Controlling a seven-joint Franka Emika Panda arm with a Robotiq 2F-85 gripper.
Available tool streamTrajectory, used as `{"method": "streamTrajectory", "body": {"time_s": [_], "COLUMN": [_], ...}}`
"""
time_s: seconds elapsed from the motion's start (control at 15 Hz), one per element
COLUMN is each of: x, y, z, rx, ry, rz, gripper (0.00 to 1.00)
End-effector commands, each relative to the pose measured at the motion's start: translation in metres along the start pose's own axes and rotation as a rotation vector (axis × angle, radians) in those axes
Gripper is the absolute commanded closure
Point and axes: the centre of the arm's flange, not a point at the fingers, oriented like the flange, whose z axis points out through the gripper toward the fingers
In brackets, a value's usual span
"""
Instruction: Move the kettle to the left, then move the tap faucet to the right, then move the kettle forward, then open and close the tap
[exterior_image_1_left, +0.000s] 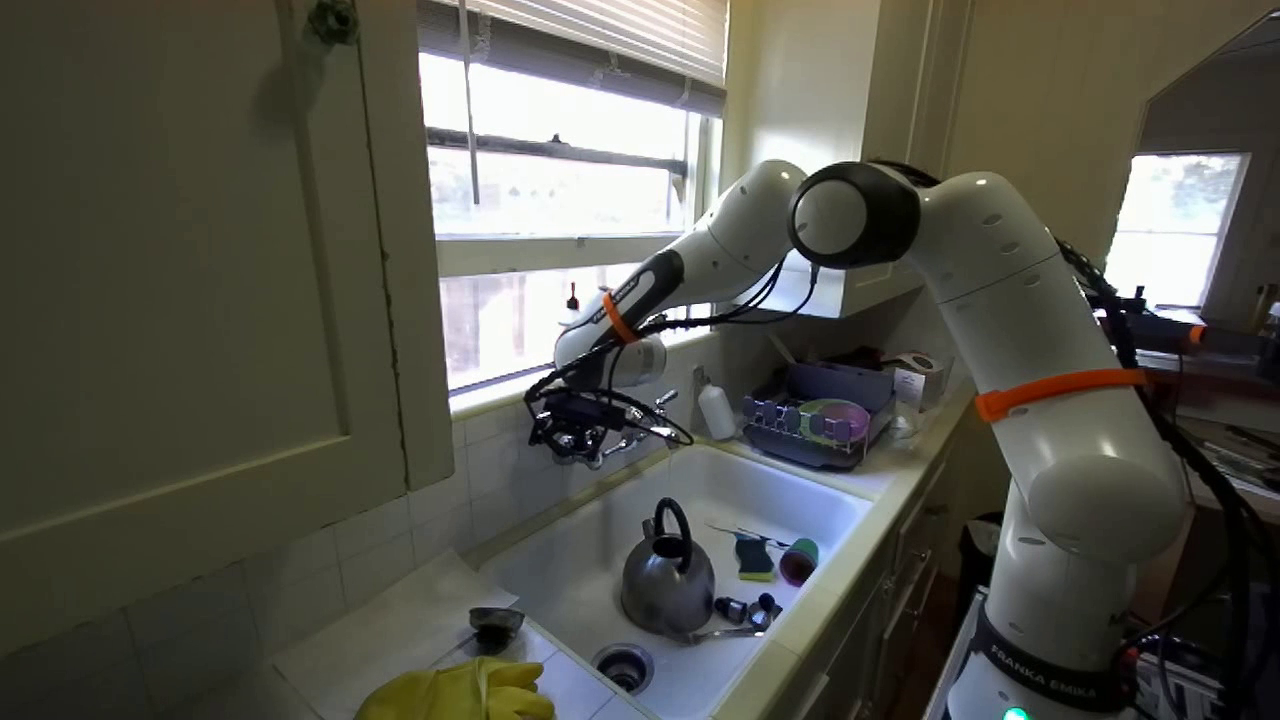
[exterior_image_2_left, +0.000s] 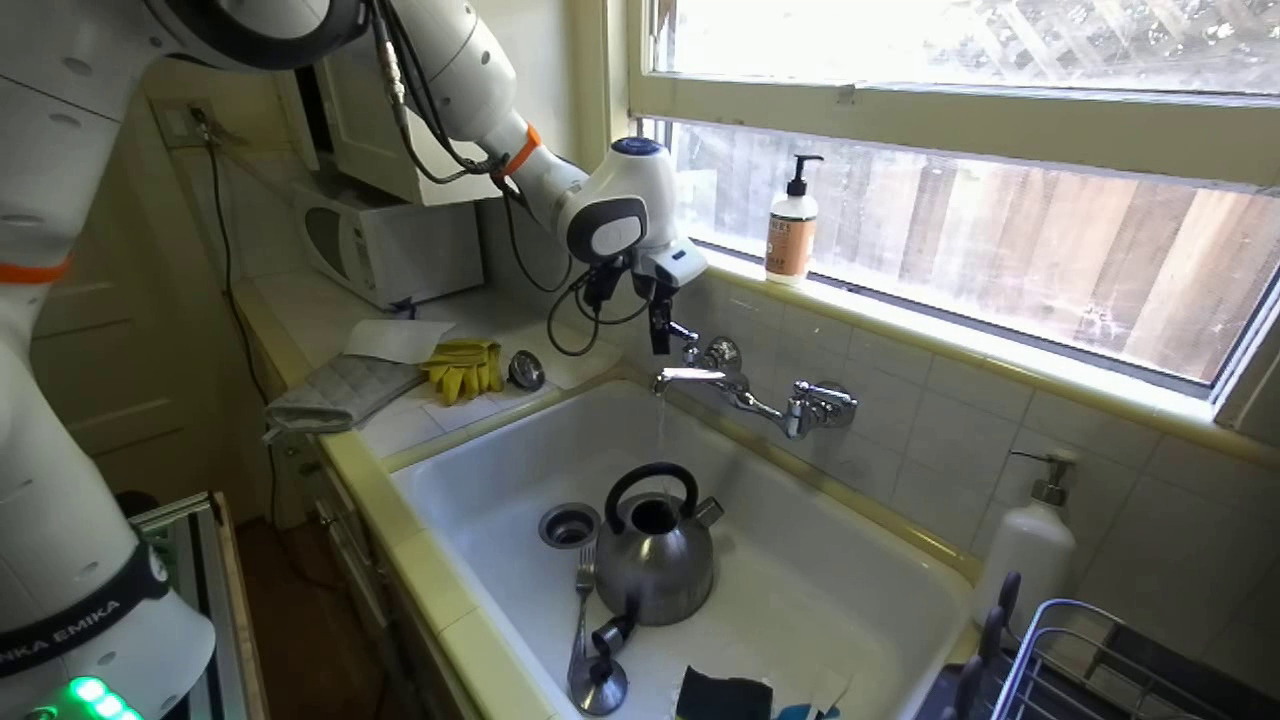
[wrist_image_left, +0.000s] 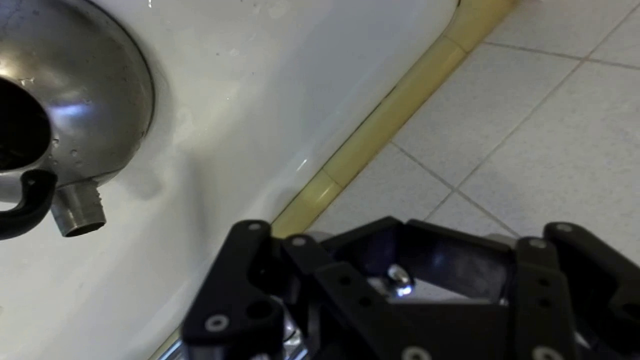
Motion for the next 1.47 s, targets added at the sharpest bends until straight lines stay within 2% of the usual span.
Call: {"method": "streamTrajectory", "body": {"time_s": [0.0, 0.33, 0.4, 0.47, 1.0, 1.13, 1.4], "x": [0.02, 0.014, 0.01, 0.005, -0.025, -0.029, -0.032], "y": [-0.03, -0.022, -0.017, -0.011, 0.015, 0.03, 0.072], "z": [0.001, -0.006, -0.007, -0.009, -0.019, -0.022, -0.039], "rx": [0.094, 0.095, 0.081, 0.074, -0.015, -0.049, -0.12], "ry": [0.045, 0.016, 0.003, -0.009, -0.079, -0.106, -0.174], "rz": [0.018, 0.028, 0.024, 0.009, -0.084, -0.099, -0.129], "gripper": [1.0, 1.0, 0.92, 0.74, 0.14, 0.02, 0.0]}}
